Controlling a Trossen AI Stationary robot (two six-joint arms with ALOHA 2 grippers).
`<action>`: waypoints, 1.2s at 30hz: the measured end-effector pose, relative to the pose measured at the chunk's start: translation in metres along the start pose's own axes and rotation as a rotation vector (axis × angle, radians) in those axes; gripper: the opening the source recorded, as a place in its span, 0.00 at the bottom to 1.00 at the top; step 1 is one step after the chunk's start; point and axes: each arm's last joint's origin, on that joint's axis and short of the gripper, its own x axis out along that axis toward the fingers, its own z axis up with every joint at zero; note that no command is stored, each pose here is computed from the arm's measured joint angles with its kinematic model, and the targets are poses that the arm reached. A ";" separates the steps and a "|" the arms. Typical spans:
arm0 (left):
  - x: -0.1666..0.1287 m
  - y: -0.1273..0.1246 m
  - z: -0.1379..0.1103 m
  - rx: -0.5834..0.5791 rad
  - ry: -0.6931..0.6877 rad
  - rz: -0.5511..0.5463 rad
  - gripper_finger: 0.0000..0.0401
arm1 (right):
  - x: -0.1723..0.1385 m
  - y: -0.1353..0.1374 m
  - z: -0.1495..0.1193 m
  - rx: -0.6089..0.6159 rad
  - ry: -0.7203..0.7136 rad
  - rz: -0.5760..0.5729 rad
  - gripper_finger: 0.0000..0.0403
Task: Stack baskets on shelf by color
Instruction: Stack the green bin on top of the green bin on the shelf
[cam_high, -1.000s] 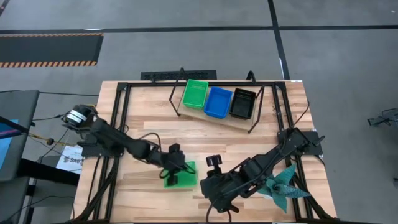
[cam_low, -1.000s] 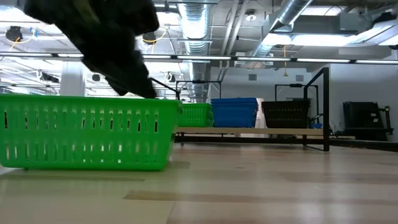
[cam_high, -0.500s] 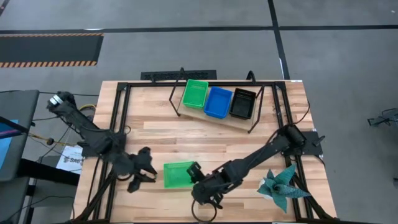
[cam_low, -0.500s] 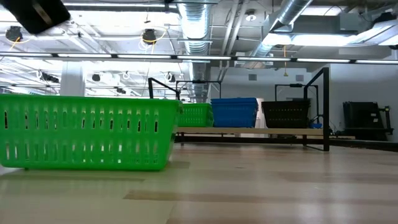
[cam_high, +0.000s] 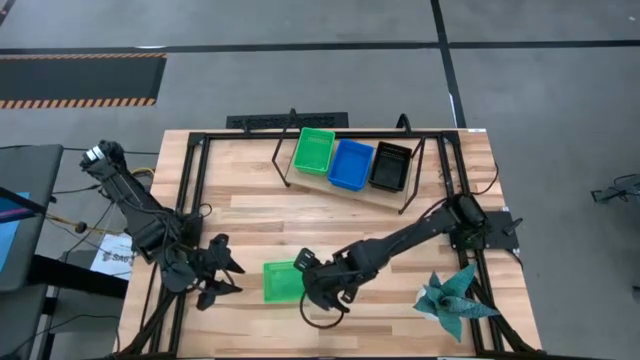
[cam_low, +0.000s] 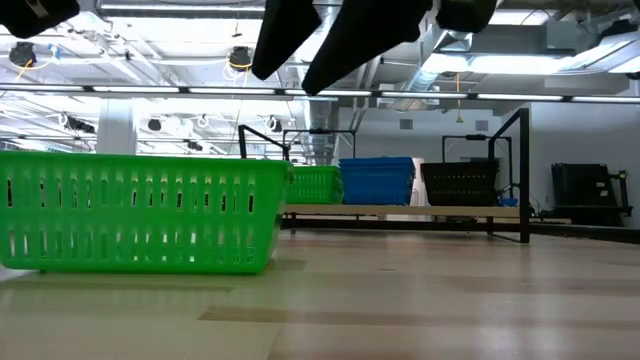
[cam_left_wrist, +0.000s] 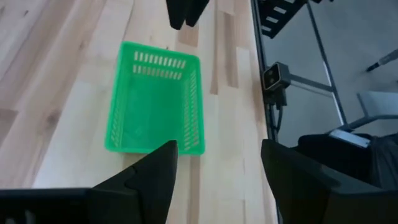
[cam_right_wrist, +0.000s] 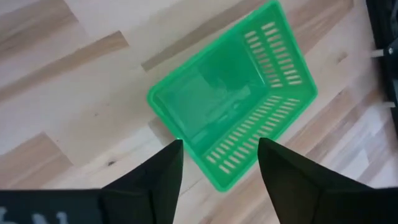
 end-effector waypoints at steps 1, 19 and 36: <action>0.000 0.000 0.000 0.001 0.002 0.003 0.55 | 0.000 0.000 0.000 -0.011 0.001 0.001 0.57; 0.000 0.003 -0.003 0.004 0.022 0.032 0.55 | 0.055 0.012 -0.010 -0.139 0.114 0.046 0.57; 0.000 0.004 -0.003 0.011 0.023 0.039 0.55 | 0.050 -0.002 0.005 -0.201 -0.009 -0.106 0.57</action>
